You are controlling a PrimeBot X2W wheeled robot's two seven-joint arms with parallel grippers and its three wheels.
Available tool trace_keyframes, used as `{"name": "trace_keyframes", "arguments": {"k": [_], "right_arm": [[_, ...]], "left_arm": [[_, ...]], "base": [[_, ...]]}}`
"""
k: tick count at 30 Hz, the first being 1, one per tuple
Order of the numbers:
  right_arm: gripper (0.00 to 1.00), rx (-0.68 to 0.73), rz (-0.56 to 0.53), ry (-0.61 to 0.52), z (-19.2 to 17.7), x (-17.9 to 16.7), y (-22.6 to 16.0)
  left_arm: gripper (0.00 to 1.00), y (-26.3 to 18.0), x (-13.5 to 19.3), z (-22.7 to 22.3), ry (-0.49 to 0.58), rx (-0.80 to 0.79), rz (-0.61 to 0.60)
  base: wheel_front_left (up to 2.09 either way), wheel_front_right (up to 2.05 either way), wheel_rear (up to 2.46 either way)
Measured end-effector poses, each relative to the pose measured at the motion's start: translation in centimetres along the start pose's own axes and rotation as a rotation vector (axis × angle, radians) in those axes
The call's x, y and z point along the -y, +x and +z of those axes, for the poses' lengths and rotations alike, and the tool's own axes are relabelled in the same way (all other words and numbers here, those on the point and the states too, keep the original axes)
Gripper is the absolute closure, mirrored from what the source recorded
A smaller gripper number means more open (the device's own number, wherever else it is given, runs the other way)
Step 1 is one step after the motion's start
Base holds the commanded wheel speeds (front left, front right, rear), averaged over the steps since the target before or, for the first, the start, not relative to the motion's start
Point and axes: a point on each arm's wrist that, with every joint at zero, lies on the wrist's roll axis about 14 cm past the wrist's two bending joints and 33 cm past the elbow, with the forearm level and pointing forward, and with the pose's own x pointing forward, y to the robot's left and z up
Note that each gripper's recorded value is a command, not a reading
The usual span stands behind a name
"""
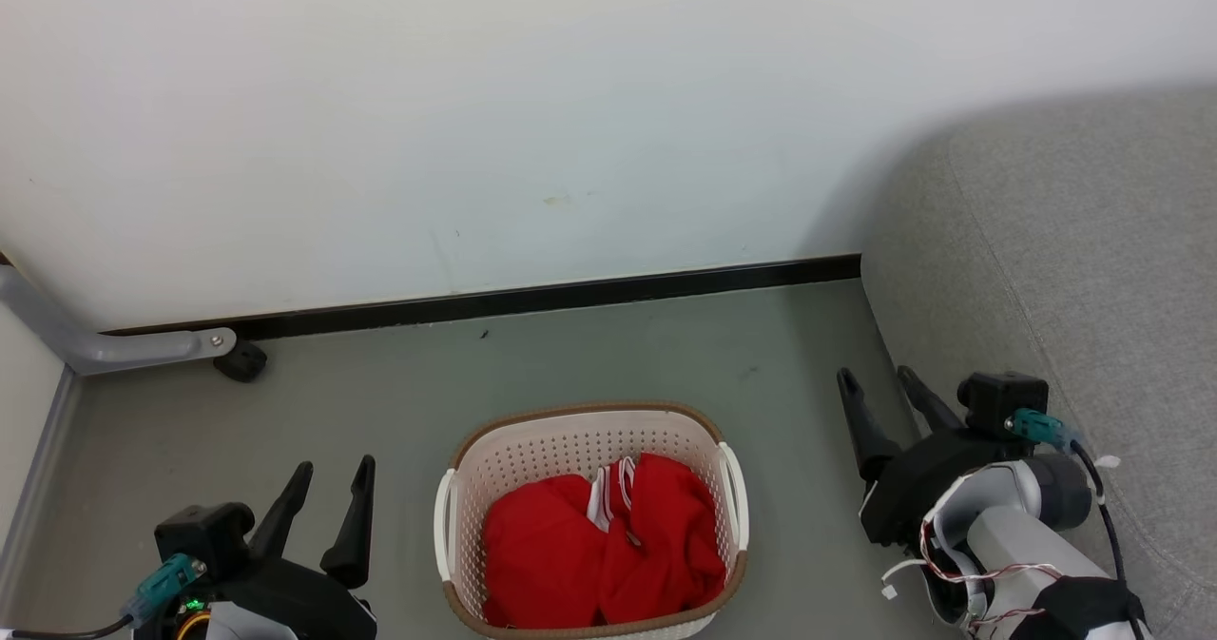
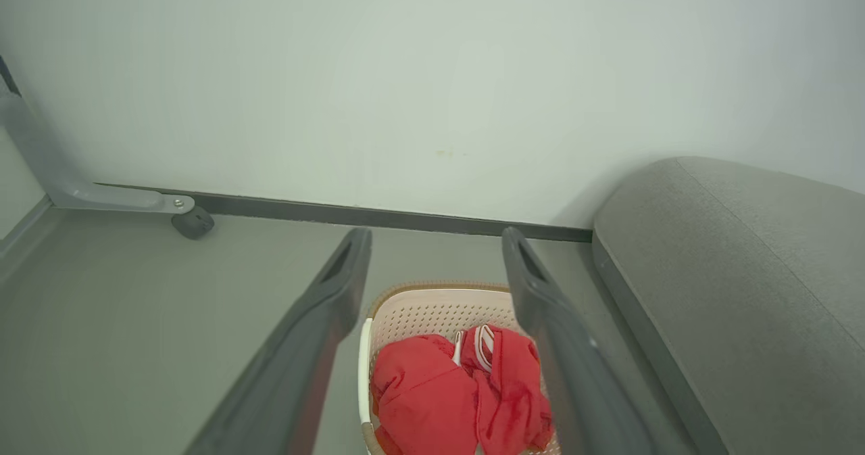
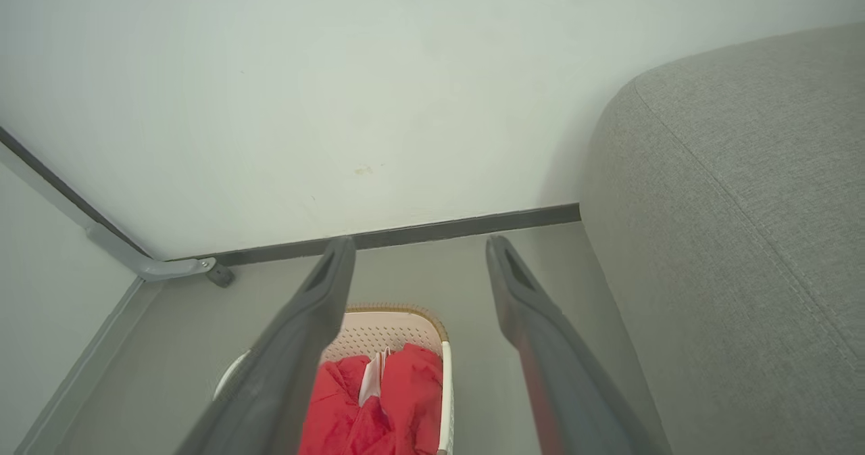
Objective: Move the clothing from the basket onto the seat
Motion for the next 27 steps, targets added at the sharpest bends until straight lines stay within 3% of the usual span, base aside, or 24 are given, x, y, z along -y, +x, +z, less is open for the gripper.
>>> {"name": "trace_keyframes", "arguments": {"k": [14,27], "right_arm": [[0.0,0.04,0.021,-0.247,1.4,-0.1,0.9],[0.0,0.059,-0.044,-0.228,2.2,1.6,0.9]], "left_arm": [[0.0,0.2,-0.4,0.6,0.209,0.02,-0.012],[0.0,0.3,-2.4,2.0,0.187,0.066,0.089]], "base": [[0.0,0.0,0.0],[0.0,0.0,0.0]]}}
